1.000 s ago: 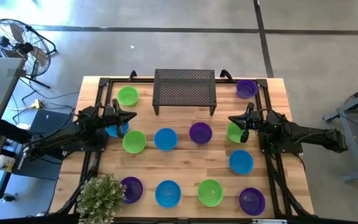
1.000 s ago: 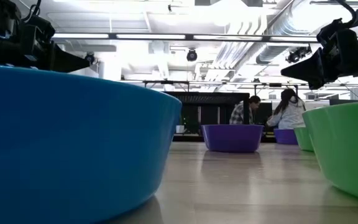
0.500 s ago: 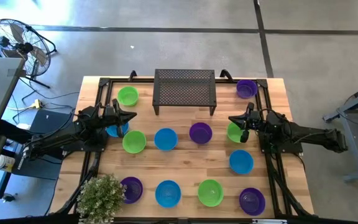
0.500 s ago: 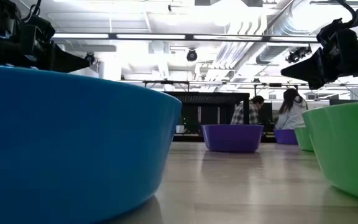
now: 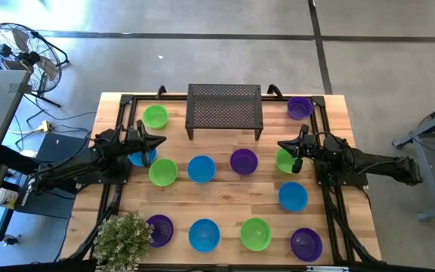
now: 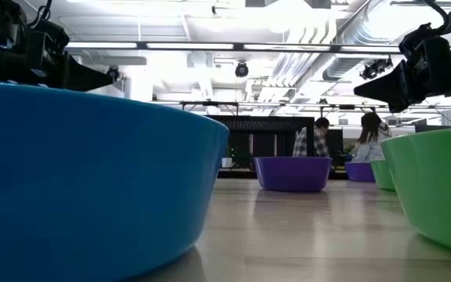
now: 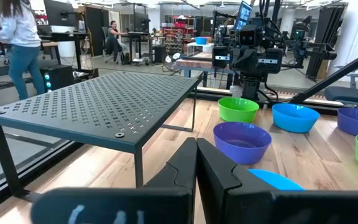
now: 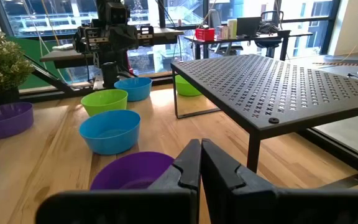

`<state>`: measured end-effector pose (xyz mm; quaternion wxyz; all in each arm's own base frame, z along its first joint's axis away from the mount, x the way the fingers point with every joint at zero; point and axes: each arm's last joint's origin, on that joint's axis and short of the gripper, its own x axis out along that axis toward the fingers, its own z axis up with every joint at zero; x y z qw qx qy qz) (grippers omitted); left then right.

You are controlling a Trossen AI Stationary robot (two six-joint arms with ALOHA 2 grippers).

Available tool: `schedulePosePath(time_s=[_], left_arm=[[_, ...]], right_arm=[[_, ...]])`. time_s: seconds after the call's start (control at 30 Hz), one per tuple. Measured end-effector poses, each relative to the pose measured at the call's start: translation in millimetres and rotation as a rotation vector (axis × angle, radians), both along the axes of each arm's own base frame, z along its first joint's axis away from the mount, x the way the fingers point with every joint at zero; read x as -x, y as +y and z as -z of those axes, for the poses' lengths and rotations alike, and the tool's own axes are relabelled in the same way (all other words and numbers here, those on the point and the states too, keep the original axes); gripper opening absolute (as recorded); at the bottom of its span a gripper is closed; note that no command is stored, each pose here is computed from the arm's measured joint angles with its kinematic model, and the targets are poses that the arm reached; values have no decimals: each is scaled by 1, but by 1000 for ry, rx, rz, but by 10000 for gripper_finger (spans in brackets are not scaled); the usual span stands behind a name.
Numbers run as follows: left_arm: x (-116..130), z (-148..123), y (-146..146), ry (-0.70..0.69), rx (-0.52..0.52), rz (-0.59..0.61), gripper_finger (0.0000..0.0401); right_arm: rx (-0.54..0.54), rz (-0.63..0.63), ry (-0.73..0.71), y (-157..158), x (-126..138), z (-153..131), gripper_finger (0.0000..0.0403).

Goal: Pick & Place Mini bowls

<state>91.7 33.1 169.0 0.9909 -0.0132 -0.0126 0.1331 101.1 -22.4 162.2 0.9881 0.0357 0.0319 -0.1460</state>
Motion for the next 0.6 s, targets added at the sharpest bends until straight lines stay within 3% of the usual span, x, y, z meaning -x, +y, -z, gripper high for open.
schedulePosePath(time_s=[0.23, 0.4, 0.6], left_arm=[[0, 0, 0, -4, 9, 14, 3], [0, 0, 0, -32, 109, 16, 3], [0, 0, -1, -50, 177, 23, 3]], right_arm=[[121, 17, -24, -1, 0, -5, 0], [-50, 15, -166, 0, 0, -14, 0], [-141, 43, -253, -1, 1, -19, 0]])
